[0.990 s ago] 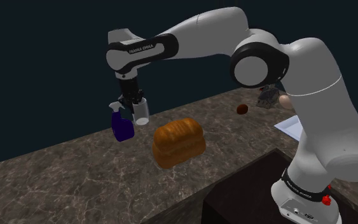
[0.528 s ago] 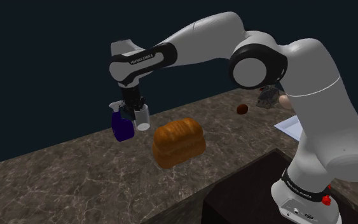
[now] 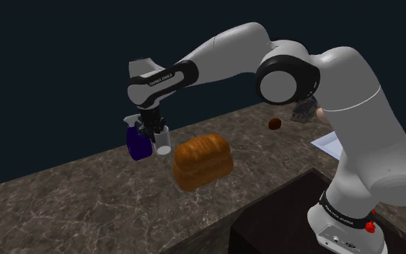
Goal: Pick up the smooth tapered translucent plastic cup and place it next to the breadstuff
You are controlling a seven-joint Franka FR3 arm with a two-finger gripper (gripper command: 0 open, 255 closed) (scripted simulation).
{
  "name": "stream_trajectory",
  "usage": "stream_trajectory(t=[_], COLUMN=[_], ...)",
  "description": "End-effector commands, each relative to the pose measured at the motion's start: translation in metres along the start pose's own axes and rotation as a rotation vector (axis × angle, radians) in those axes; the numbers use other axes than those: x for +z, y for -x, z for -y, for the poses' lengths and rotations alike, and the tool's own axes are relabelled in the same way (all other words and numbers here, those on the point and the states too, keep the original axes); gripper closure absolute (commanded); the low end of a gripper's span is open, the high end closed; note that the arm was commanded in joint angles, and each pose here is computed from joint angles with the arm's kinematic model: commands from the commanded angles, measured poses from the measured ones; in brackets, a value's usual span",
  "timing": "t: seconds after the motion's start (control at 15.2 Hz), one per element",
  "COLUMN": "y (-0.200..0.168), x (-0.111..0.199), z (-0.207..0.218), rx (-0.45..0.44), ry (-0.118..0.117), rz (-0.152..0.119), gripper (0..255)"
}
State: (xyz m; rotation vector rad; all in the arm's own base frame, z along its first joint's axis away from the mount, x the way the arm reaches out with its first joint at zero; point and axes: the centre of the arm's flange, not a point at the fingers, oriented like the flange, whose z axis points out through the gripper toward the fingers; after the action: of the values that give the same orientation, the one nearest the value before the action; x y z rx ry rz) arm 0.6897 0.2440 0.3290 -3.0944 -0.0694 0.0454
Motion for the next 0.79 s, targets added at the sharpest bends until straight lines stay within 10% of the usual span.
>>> stream_trajectory(t=[0.0, 0.59, 0.66, 0.73], y=[0.0008, 0.0006, 0.0006, 0.0006], x=[0.0103, 0.0180, 0.0180, 0.0180], z=[-0.0008, -0.0012, -0.0011, -0.0011], rx=[0.000, 0.000, 0.000, 0.000], ry=[0.000, 0.000, 0.000, 0.000], rz=[-0.001, -0.001, -0.001, -0.001], gripper=[255, 255, 0, 0])
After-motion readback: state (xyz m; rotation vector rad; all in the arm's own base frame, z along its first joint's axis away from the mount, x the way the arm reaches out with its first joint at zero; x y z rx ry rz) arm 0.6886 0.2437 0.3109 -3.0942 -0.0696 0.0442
